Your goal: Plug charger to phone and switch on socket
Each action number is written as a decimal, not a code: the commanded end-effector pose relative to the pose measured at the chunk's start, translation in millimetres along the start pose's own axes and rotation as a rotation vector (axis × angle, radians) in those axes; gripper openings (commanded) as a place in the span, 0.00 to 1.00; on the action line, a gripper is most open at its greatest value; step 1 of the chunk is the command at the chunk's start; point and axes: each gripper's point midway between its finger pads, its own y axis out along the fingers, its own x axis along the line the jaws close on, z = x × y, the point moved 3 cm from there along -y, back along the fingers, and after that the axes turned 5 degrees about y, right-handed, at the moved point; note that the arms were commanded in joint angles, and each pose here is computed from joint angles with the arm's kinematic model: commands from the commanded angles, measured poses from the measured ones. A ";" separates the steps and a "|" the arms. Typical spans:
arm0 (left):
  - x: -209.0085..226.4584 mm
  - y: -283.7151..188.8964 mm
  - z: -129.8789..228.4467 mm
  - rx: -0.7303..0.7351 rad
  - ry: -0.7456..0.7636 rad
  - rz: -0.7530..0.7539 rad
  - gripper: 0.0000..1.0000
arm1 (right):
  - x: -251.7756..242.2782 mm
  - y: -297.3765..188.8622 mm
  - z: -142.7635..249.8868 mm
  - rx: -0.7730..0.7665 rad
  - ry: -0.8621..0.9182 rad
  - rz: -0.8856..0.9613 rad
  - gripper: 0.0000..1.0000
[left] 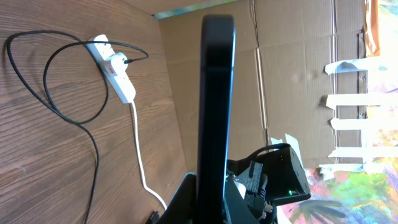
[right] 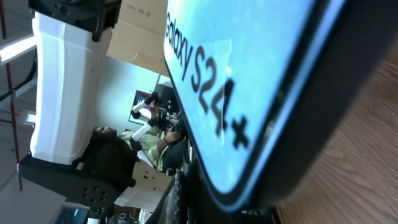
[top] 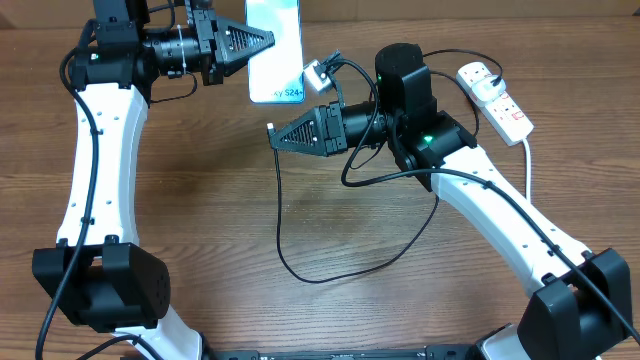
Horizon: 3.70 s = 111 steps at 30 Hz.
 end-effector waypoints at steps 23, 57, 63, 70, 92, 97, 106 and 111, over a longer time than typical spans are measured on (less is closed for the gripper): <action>-8.3 -0.8 -2.5 0.004 0.009 0.025 0.04 | 28.0 6.1 4.1 0.021 -0.041 -0.062 0.04; -15.1 -1.4 2.4 0.038 0.009 0.073 0.04 | 13.6 -21.4 -22.5 -0.109 -0.040 -0.002 0.04; -15.2 -1.3 2.5 0.039 0.010 0.073 0.04 | 13.5 -21.4 -22.6 -0.110 -0.039 -0.002 0.04; -14.3 -1.2 1.9 0.035 0.010 0.067 0.04 | 13.7 -21.1 -22.4 -0.109 -0.031 -0.003 0.04; -12.2 0.0 0.6 0.024 0.013 0.050 0.04 | 17.9 -20.1 -19.2 -0.084 -0.023 -0.024 0.04; -12.2 0.1 0.7 0.025 0.013 0.051 0.04 | 17.7 -19.3 -19.3 -0.086 -0.023 -0.022 0.04; -13.6 0.2 2.2 0.034 0.009 0.061 0.04 | 18.9 -16.5 -20.9 -0.100 -0.036 -0.019 0.04; -14.6 0.2 3.0 0.039 0.010 0.068 0.04 | 19.3 -16.6 -21.2 -0.101 -0.037 -0.020 0.04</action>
